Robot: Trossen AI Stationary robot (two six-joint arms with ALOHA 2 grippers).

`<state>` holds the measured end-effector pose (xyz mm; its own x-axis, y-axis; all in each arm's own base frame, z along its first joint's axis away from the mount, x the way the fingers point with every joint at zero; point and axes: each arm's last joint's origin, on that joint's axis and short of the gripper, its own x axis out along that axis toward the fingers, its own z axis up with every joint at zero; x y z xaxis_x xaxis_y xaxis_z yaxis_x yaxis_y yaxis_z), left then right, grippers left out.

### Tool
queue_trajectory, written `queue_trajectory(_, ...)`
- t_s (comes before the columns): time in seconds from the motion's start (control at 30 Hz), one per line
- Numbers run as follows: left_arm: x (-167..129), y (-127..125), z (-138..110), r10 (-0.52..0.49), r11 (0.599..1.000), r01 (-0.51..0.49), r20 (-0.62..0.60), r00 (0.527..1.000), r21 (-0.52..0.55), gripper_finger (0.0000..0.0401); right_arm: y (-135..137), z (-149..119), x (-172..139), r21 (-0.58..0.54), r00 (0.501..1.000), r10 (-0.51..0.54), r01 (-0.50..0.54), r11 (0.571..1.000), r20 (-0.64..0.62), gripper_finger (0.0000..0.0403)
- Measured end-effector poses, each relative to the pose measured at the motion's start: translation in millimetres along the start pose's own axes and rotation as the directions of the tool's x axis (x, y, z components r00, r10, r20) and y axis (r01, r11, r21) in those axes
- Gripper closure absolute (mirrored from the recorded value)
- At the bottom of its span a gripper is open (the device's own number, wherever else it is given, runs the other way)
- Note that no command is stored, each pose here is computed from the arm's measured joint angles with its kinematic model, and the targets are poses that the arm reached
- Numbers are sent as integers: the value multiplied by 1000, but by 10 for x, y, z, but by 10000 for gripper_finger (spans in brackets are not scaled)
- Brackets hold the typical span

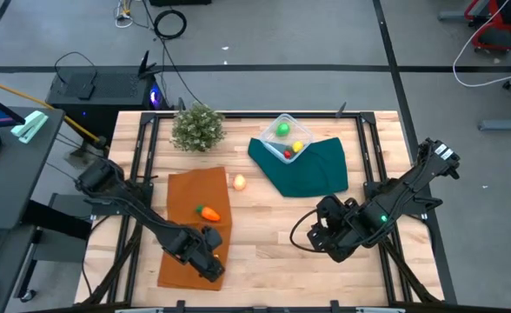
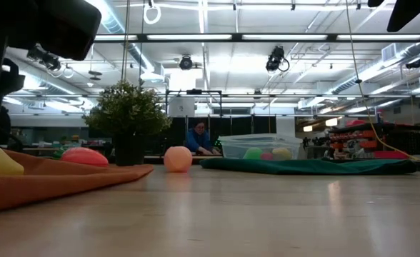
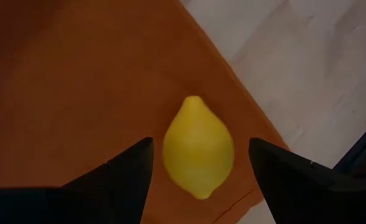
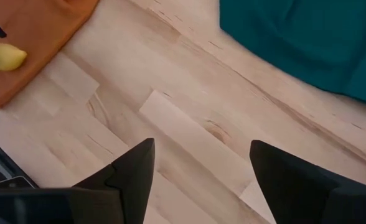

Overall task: Pick and placing Produce into tupperware
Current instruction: Put the lemon into the transparent bin

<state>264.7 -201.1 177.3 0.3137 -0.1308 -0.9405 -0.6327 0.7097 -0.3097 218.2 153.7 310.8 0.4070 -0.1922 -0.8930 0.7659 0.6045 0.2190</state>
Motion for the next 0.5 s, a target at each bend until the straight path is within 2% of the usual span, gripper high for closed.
queue_trajectory(0.3,86,-13,-6,3,1000,-3,-4,1000,26,126,1,-8,0,5,1000,1,-1,1000,-27,171)
queue_trajectory(0.5,85,-20,-5,-3,999,4,-3,1000,38,94,5,-8,0,13,1000,5,-5,1000,-28,171)
